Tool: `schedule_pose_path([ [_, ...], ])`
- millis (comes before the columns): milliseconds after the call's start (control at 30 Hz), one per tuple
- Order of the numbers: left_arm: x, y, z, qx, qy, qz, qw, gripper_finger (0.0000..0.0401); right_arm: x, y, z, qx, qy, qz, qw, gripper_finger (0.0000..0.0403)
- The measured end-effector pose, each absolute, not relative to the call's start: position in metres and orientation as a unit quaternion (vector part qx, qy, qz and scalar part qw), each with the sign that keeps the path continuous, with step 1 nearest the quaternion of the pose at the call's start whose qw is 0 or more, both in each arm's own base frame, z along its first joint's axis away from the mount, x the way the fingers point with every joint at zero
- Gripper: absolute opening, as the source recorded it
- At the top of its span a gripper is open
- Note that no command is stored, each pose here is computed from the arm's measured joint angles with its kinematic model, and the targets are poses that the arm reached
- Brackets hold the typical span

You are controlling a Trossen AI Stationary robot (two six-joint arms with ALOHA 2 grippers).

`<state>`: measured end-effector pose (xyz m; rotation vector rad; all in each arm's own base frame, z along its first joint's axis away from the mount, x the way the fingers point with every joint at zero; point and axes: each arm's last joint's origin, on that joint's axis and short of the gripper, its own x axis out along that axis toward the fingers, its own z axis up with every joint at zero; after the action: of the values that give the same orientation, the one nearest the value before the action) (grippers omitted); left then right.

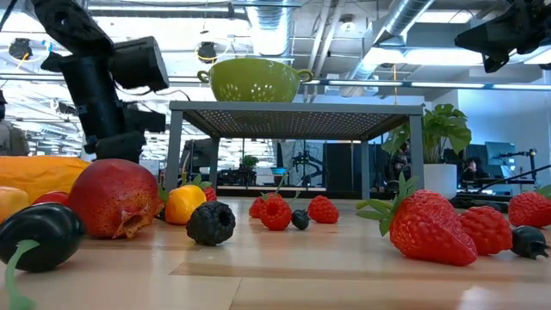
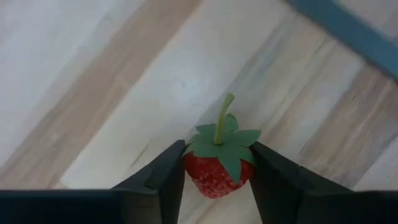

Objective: Pick & Place Fruit
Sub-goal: Put the strawberry into the green strainer bowl on the shelf

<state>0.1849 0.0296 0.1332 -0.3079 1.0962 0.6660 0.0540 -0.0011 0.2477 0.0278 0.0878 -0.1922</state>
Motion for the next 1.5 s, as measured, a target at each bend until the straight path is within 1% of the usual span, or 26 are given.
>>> schedule_pose_path([
  [133,0.181,0.029,0.148,-0.146,0.477,0.301,0.812,0.0148,0.054,-0.001,0.248,0.014,0.044,-0.096,0.994,0.0033],
  [333,0.169,0.030,0.179,-0.146,0.399,0.285,0.859,0.0157,0.054,-0.001,0.248,0.014,0.044,-0.096,0.994,0.0033],
  [533,0.151,0.032,0.211,-0.163,0.291,0.287,0.898,0.0147,0.054,-0.001,0.248,0.014,0.044,-0.096,0.994,0.0033],
  [633,0.145,0.032,0.225,-0.171,0.229,0.282,0.916,0.0153,0.054,-0.001,0.248,0.014,0.044,-0.096,0.994,0.0033],
  [733,0.142,0.031,0.239,-0.158,0.169,0.265,0.936,0.0162,0.054,-0.001,0.248,0.014,0.044,-0.096,0.994,0.0033],
  [833,0.144,0.030,0.254,-0.139,0.105,0.223,0.959,0.0161,0.054,-0.001,0.248,0.014,0.044,-0.096,0.994,0.0033],
  [933,0.150,0.027,0.271,-0.118,0.032,0.157,0.980,0.0152,0.054,-0.001,0.248,0.014,0.044,-0.096,0.994,0.0033],
  [1100,0.158,0.024,0.288,-0.081,-0.055,0.075,0.992,0.0152,0.054,-0.001,0.248,0.014,0.044,-0.096,0.994,0.0033],
  [1200,0.166,0.024,0.290,-0.063,-0.072,0.053,0.994,0.0162,0.054,-0.001,0.248,0.014,0.044,-0.096,0.994,0.0033],
  [1267,0.175,0.025,0.286,-0.051,-0.065,0.048,0.995,0.0165,0.054,-0.001,0.248,0.014,0.044,-0.096,0.994,0.0033],
  [1500,0.207,0.030,0.265,-0.024,-0.033,0.050,0.998,0.0151,0.054,-0.001,0.248,0.014,0.044,-0.096,0.994,0.0033],
])
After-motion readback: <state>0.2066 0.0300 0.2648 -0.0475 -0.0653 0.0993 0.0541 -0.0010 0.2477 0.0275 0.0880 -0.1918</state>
